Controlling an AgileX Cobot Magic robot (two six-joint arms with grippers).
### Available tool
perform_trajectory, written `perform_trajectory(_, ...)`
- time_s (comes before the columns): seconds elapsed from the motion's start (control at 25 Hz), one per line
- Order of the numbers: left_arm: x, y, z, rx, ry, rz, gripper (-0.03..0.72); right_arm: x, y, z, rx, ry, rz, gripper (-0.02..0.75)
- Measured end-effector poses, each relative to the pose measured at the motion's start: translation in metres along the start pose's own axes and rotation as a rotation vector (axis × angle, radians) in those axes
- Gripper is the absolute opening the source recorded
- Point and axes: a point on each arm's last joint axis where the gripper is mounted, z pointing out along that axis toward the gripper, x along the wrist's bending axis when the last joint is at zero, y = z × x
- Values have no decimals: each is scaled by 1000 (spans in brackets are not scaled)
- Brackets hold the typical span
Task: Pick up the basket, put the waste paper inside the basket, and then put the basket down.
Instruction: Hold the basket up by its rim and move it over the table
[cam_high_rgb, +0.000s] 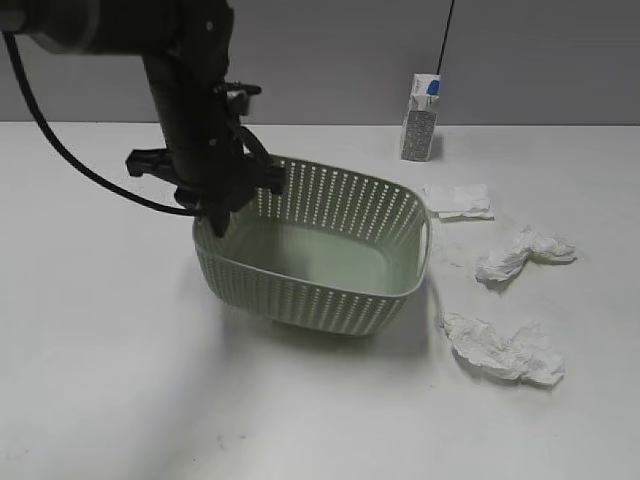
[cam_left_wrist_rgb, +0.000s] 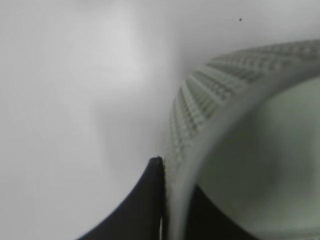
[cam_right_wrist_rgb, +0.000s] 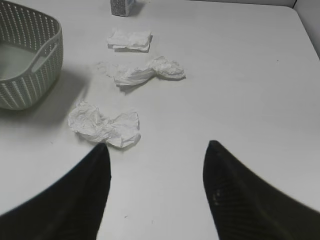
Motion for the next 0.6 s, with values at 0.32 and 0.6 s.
perform_trajectory(0.32, 12, -7, -45, -86, 123, 7, 0, 2, 31, -7, -239, 22, 45, 446)
perform_trajectory(0.6, 18, -6, -47, -97, 196, 5, 0, -7, 61, 50, -11, 4, 108, 446)
